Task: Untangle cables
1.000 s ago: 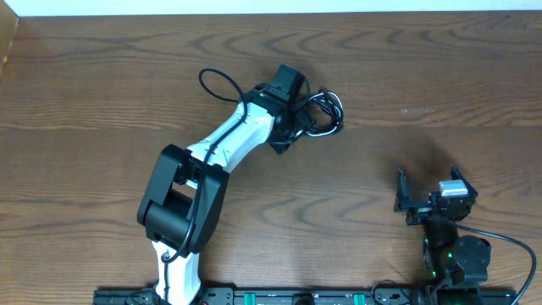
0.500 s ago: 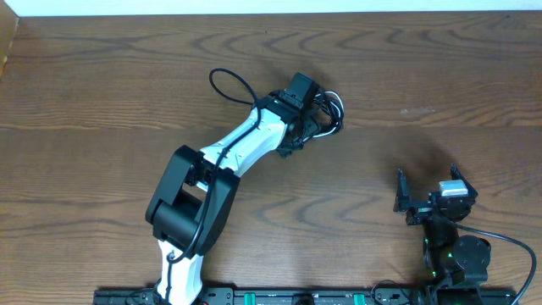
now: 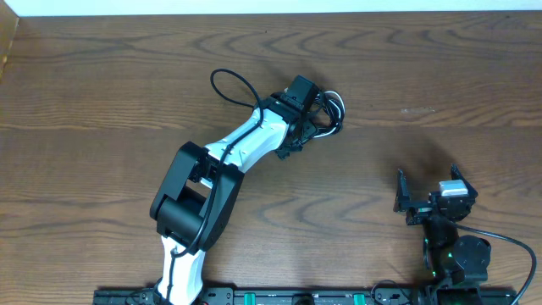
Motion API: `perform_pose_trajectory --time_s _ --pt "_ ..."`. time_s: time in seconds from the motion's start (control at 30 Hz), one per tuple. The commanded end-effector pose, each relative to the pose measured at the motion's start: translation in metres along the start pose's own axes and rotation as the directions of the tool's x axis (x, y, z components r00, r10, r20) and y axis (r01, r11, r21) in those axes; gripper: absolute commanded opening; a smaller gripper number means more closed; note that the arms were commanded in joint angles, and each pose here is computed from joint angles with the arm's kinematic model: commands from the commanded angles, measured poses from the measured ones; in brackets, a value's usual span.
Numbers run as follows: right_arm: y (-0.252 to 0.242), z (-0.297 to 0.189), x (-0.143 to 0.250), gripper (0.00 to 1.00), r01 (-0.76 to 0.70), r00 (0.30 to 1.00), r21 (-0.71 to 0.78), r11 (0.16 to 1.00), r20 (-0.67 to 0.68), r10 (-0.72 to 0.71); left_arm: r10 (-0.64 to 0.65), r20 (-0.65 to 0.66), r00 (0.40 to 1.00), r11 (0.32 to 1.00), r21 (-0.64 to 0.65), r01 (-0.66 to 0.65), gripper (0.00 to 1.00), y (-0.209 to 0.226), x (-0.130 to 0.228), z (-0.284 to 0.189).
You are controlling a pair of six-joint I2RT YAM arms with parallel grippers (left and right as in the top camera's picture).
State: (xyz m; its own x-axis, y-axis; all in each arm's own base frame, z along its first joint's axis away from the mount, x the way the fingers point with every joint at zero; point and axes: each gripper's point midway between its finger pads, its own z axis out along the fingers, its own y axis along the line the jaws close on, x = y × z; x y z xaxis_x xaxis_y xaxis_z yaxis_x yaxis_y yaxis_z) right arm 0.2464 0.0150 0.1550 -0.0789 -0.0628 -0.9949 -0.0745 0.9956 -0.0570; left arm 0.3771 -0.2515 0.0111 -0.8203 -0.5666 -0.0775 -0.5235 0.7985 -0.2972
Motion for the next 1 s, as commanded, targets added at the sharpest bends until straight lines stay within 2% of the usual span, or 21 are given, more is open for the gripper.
perform_pose_trajectory --time_s 0.0,0.13,0.17,0.2,0.43,0.47,0.5,0.73,0.8,0.83,0.97 --pt "0.000 0.000 0.002 0.99 0.009 1.000 0.001 1.000 -0.005 -0.009 -0.012 0.009 1.000 0.999 -0.045 0.012 0.63 0.013 -0.001 0.009" --pt "0.000 0.000 0.002 0.99 0.009 1.000 0.001 1.000 -0.005 -0.009 -0.001 0.008 1.000 0.999 -0.045 0.001 0.54 0.013 -0.001 0.009" --pt "0.000 0.000 0.002 0.99 0.009 1.000 0.001 1.000 -0.005 -0.009 0.017 0.008 1.000 0.999 -0.045 -0.017 0.49 0.013 -0.001 0.009" --pt "0.000 0.000 0.002 0.99 0.009 1.000 0.002 1.000 -0.006 -0.009 0.052 0.006 0.999 0.998 -0.046 -0.051 0.40 0.013 -0.001 0.009" --pt "0.000 0.000 0.002 0.99 0.009 1.000 0.001 1.000 -0.005 -0.009 0.075 0.004 0.997 0.996 -0.048 -0.075 0.19 0.013 -0.001 0.009" --pt "0.000 0.000 0.002 0.99 0.009 1.000 0.001 1.000 -0.005 -0.009 0.077 0.003 0.997 0.996 -0.050 -0.077 0.10 0.014 0.000 0.009" --pt "0.000 0.000 0.002 0.99 0.009 1.000 0.001 1.000 -0.005 -0.009 0.093 0.003 0.996 0.994 -0.050 -0.093 0.08 0.014 -0.001 0.009" --pt "0.000 0.000 0.002 0.99 0.009 1.000 0.001 1.000 -0.005 -0.009 0.213 -0.026 0.977 0.977 -0.017 -0.214 0.08 0.017 -0.014 0.006" --pt "0.000 0.000 -0.003 0.99 0.009 1.000 0.002 1.000 0.012 -0.009 0.281 -0.063 0.958 0.959 0.046 -0.279 0.08 0.013 -0.017 0.000" --pt "0.001 0.000 -0.012 0.99 0.000 0.999 -0.010 1.000 0.052 0.001 0.358 -0.087 0.930 0.931 0.114 -0.348 0.07 0.011 -0.022 -0.007" --pt "0.021 -0.003 -0.027 0.99 -0.004 0.993 -0.128 0.992 0.113 0.018 0.472 -0.115 0.874 0.861 0.274 -0.428 0.07 0.010 -0.034 -0.023"
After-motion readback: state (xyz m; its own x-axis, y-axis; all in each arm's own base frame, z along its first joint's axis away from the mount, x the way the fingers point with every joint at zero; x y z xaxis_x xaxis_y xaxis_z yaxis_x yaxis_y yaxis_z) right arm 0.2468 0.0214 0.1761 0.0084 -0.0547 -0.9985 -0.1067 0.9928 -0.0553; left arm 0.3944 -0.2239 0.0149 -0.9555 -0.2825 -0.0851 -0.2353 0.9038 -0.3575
